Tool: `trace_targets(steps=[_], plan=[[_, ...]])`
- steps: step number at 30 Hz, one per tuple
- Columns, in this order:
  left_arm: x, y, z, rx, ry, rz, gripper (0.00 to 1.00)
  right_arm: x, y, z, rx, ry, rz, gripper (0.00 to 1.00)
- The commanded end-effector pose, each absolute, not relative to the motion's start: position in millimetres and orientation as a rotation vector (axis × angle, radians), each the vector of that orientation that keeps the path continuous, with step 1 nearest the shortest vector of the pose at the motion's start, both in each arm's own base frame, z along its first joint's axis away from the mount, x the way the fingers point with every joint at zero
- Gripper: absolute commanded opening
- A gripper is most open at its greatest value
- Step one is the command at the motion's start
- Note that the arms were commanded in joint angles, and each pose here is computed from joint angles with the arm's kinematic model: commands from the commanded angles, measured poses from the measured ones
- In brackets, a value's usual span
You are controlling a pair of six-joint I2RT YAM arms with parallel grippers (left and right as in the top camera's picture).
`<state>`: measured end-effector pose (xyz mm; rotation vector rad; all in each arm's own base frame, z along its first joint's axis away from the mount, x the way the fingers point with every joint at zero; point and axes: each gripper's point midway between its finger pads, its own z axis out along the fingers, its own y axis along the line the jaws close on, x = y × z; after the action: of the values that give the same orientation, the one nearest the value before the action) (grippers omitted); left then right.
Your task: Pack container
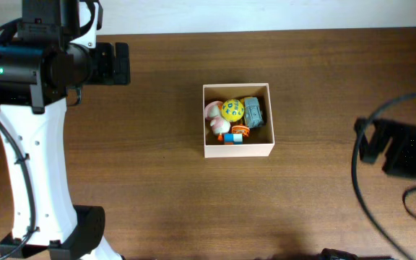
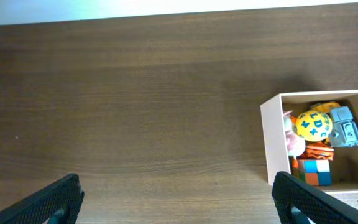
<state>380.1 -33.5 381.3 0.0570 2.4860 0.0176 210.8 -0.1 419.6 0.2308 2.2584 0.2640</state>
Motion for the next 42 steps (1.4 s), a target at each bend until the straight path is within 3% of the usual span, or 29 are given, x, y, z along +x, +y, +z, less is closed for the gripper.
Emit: trace_targets(steps=[1,15,19,30,34,42], plan=[[382.4,-31.8,376.2,0.035,2.503,0.02,0.99,203.1,3.9,423.9,0.205,2.238,0.268,0.99],[381.1,-31.7,375.2,0.036,2.51,0.021,0.99,187.4,7.5,430.5,0.194,2.2,0.257,0.99],[381.1,-31.7,375.2,0.036,2.51,0.021,0.99,192.2,-11.7,435.2,0.198,2.173,0.111,0.99],[381.1,-31.7,375.2,0.036,2.51,0.021,0.99,212.9,5.2,436.0,-0.203,2.025,0.02,0.99],[381.2,-31.7,375.3,0.036,2.509,0.021,0.99,226.5,11.8,396.5,-0.251,1.949,0.024,0.99],[381.1,-31.7,375.2,0.036,2.51,0.021,0.99,225.9,19.6,253.0,-0.282,1.932,0.046,0.99]])
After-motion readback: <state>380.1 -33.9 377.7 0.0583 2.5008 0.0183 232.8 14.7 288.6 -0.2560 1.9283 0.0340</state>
